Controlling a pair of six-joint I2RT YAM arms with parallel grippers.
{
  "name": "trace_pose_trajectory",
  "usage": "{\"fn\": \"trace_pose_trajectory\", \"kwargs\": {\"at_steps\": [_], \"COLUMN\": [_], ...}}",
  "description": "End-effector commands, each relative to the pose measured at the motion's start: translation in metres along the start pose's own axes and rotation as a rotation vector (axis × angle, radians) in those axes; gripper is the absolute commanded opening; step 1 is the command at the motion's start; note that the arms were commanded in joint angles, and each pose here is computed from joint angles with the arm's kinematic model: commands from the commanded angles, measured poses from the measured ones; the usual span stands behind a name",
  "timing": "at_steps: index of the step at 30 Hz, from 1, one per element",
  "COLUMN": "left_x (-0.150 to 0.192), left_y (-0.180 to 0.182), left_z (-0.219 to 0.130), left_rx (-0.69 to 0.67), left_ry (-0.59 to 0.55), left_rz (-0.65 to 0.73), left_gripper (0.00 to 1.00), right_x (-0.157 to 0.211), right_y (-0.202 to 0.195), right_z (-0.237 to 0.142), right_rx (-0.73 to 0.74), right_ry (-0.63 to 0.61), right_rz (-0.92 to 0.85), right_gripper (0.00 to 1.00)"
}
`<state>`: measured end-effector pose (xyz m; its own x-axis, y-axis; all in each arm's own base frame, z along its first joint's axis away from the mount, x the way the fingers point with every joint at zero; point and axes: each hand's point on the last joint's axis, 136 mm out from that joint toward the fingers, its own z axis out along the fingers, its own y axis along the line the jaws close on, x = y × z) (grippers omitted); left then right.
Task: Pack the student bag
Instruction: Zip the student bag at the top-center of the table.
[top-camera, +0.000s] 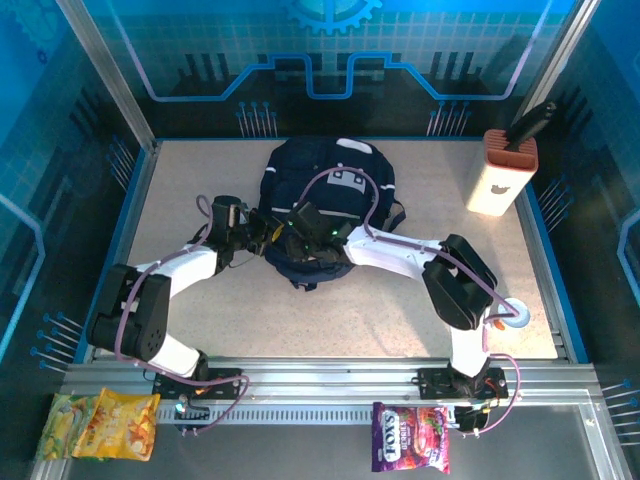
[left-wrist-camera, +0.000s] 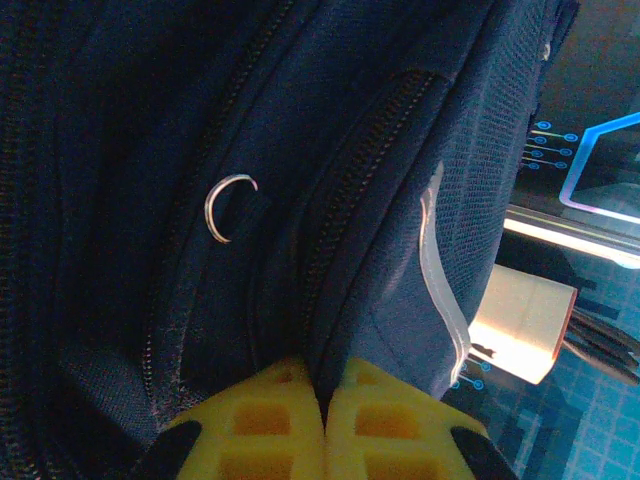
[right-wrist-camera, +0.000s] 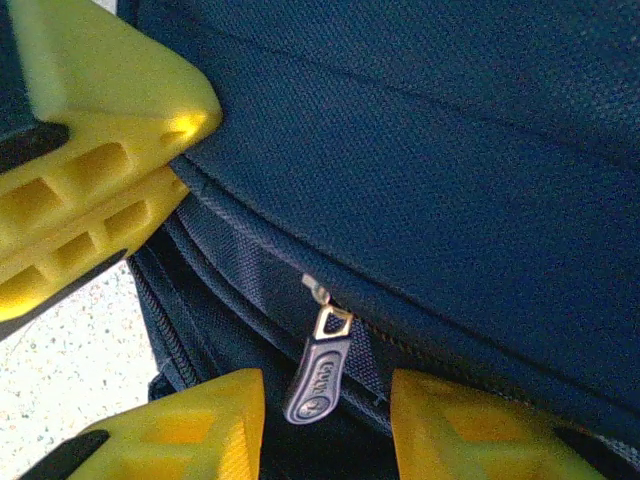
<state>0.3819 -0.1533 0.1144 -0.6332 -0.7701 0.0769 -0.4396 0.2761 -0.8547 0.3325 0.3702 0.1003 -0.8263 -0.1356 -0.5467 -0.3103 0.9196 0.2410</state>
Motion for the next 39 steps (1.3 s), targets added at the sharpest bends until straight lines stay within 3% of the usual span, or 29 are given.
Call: {"fn": "trace_pose_trajectory", "kwargs": {"at_steps": [1, 10, 18, 26, 31, 39], "left_x": [0.007, 0.009, 0.007, 0.000, -0.006, -0.006], "left_y": [-0.040, -0.041, -0.041, -0.034, -0.028, -0.015], "left_z": [-0.012, -0.013, -0.015, -0.013, -0.012, -0.014], "left_rx": [0.109, 0.111, 0.101, 0.078, 0.060, -0.022], "left_ry": [0.024, 0.023, 0.007, -0.010, -0.022, 0.000], "left_rz": [0.080, 0.082, 0.096, 0.095, 0.100, 0.172], "left_gripper": [0.00, 0.00, 0.00, 0.00, 0.00, 0.00], "right_x": [-0.003, -0.012, -0.004, 0.013, 0.021, 0.014], "right_y": [0.002, -0.013, -0.034, -0.075, -0.111, -0.113], "right_z": [0.002, 0.001, -0.008, -0.040, -0.068, -0.086], "right_rx": [0.030, 0.131, 0.235, 0.322, 0.365, 0.183], "right_ry": [0.002, -0.016, -0.011, -0.052, -0.117, -0.103], "right_rz": [0.033, 0.105, 0.089, 0.068, 0.081, -0.093], "right_gripper": [0.39, 0.40, 0.12, 0.02, 0.00, 0.00]}}
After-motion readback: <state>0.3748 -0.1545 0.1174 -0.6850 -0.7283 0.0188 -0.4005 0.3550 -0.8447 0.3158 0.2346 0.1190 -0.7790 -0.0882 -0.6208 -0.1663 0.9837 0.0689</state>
